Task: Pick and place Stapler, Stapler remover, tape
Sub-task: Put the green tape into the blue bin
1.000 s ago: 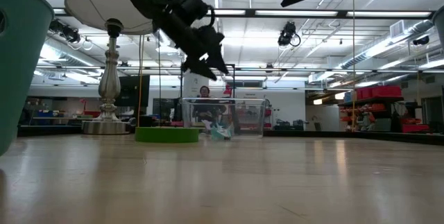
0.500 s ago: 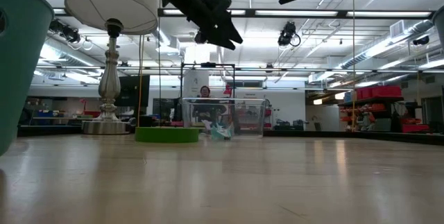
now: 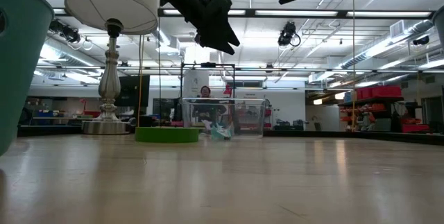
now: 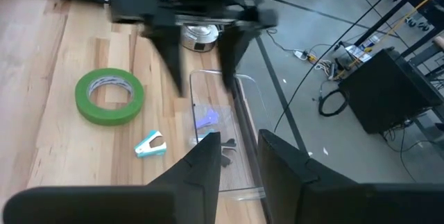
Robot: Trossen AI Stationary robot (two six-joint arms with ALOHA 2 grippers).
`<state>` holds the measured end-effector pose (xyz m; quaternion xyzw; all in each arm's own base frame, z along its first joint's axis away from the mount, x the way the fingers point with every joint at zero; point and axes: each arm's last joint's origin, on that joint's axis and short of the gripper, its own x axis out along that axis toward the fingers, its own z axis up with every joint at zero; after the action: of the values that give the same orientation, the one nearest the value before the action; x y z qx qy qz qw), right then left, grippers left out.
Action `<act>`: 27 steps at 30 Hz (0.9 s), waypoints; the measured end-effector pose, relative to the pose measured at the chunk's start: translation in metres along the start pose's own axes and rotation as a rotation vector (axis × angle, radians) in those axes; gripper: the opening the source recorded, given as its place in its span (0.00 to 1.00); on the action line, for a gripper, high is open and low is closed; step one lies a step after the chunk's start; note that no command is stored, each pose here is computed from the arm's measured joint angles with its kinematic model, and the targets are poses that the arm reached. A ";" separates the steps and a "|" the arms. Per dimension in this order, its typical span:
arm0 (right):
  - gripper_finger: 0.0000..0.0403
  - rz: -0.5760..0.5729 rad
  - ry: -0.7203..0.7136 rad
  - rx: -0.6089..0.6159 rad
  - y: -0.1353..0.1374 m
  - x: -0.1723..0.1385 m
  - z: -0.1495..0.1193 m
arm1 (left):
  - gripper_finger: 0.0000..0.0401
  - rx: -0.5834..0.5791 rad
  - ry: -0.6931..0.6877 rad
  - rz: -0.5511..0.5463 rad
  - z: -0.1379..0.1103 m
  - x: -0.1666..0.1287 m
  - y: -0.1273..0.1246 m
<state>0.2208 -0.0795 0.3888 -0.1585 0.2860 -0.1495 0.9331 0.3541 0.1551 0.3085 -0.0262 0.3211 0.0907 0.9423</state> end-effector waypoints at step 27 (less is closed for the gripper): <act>0.24 0.000 0.000 -0.007 0.000 0.000 0.000 | 0.70 0.316 0.424 -0.175 -0.035 -0.003 -0.063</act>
<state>0.2205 -0.0794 0.3889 -0.1620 0.2864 -0.1483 0.9326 0.3426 0.0886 0.2816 0.0749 0.5179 -0.0499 0.8507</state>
